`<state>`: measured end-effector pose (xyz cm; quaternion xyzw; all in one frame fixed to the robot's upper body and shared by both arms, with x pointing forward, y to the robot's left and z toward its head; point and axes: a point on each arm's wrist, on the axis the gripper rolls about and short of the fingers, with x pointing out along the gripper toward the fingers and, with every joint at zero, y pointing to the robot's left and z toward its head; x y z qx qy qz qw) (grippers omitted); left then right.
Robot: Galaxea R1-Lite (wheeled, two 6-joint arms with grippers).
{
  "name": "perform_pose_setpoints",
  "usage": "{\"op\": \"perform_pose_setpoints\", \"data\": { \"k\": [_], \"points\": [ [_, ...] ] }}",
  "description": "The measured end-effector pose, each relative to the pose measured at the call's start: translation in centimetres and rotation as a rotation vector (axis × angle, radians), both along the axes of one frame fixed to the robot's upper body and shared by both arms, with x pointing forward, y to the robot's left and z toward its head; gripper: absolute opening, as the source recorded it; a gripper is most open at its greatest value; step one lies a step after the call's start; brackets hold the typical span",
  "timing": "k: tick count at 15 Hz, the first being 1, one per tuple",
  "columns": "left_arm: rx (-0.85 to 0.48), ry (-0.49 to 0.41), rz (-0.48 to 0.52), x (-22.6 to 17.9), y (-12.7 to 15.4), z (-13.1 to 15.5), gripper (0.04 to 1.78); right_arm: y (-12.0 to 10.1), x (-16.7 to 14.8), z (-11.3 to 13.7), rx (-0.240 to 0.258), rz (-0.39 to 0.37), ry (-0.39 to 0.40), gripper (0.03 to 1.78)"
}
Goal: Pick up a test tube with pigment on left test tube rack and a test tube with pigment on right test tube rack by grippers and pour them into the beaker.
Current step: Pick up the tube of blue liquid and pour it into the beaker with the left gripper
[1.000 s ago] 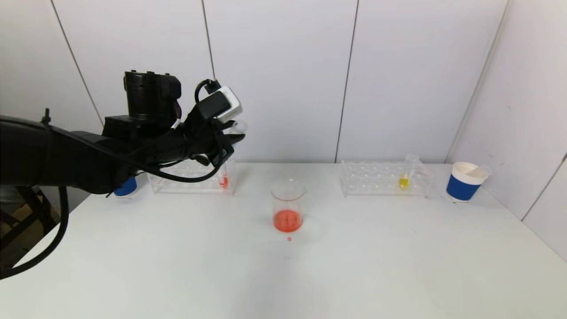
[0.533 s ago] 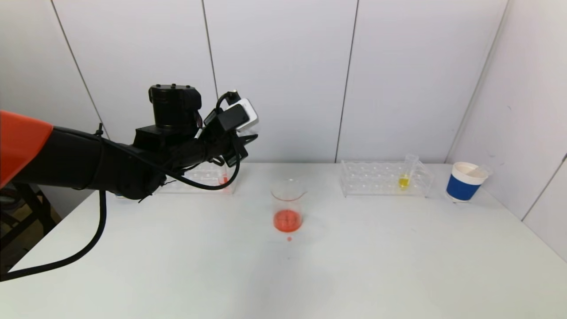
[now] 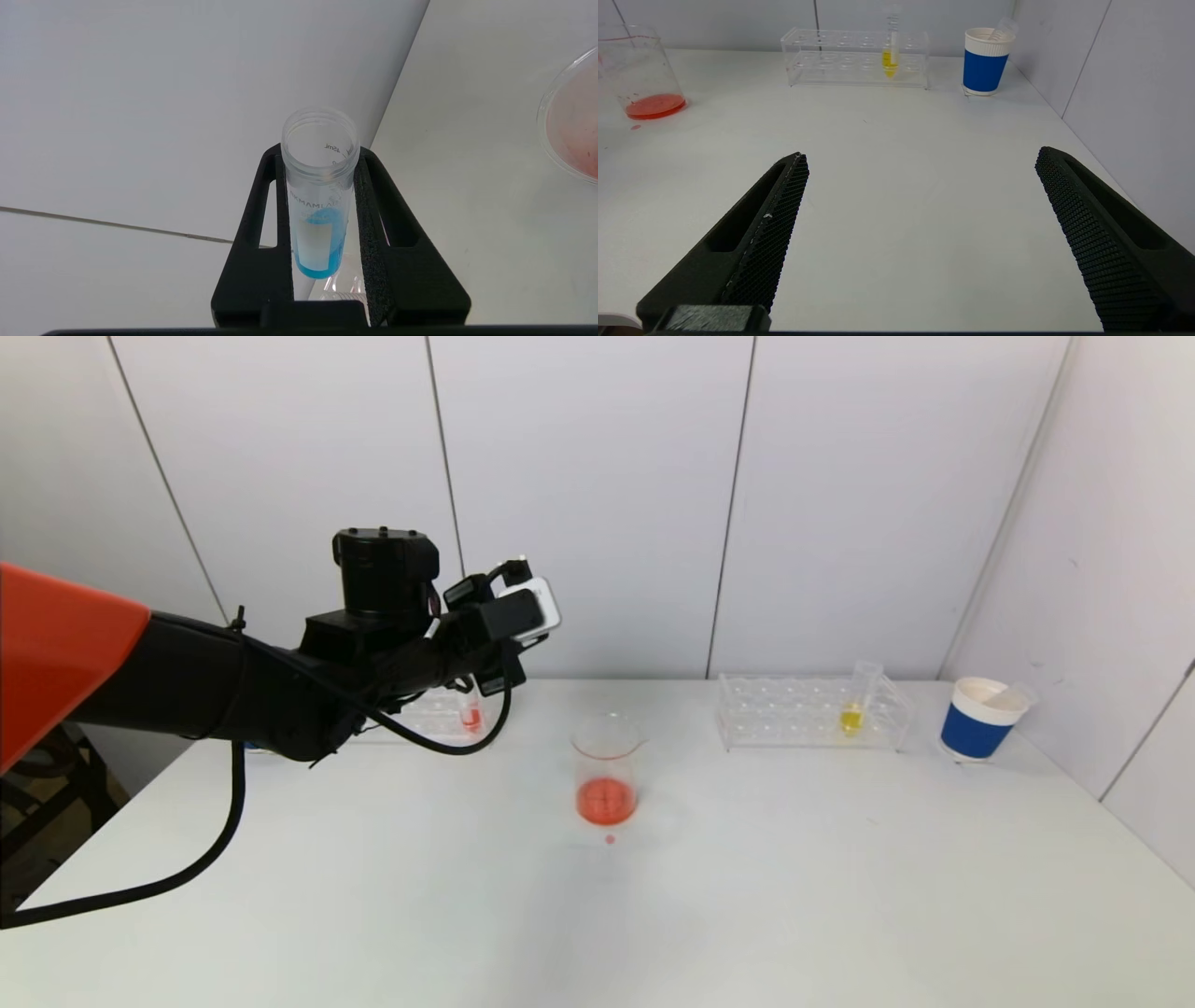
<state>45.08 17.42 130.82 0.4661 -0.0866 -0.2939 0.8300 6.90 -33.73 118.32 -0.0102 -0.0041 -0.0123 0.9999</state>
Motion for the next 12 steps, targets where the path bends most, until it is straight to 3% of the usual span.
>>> {"op": "perform_pose_setpoints", "data": {
  "k": [6, 12],
  "points": [
    [-0.024, -0.127, -0.069, -0.3, -1.1, 0.2, 0.43, 0.0, 0.0, 0.0, 0.000, 0.000, 0.000, 1.77],
    [-0.038, -0.155, -0.092, -0.9, -1.8, -0.4, 0.43, 0.0, 0.0, 0.0, 0.000, 0.000, 0.000, 1.77]
  ]
}}
